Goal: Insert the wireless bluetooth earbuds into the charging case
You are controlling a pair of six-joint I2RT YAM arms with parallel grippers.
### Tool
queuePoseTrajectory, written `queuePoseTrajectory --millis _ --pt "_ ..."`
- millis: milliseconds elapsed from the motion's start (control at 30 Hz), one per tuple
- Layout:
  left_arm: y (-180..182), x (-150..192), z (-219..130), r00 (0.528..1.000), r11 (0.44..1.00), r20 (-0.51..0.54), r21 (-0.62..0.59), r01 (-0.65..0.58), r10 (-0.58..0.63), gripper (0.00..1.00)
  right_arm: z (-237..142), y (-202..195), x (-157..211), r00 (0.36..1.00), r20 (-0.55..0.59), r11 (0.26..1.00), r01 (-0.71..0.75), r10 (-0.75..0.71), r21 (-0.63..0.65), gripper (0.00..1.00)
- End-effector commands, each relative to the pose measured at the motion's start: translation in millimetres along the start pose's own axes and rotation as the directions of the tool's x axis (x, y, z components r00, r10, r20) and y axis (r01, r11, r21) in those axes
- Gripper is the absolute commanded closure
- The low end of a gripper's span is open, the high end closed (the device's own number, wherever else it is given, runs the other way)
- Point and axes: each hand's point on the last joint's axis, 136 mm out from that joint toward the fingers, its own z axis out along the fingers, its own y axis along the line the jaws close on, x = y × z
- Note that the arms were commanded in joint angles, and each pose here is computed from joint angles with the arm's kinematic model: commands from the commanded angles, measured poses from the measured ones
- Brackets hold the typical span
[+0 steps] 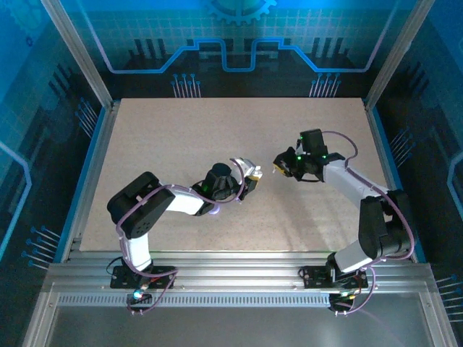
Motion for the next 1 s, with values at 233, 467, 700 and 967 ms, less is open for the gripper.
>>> queuePoseTrajectory --millis 233,467,700,967 --pt "-7 -23 8 0.996 0.999 0.084 0.040 0.030 -0.034 0.86 10 34 8 1.000 -0.014 0.996 -0.006 0.005 -0.090 0.83" --pt "-8 -25 8 0.994 0.998 0.099 0.046 0.036 -0.040 0.86 14 42 13 1.000 -0.017 0.995 -0.002 0.000 -0.098 0.83" --pt "-9 -27 7 0.993 0.998 0.107 0.050 0.036 -0.042 0.86 19 42 18 1.000 -0.023 0.995 -0.009 0.007 -0.101 0.83" --pt "-9 -29 5 0.992 0.998 0.120 0.051 0.034 -0.040 0.86 26 41 19 1.000 -0.027 0.995 -0.013 0.011 -0.098 0.83"
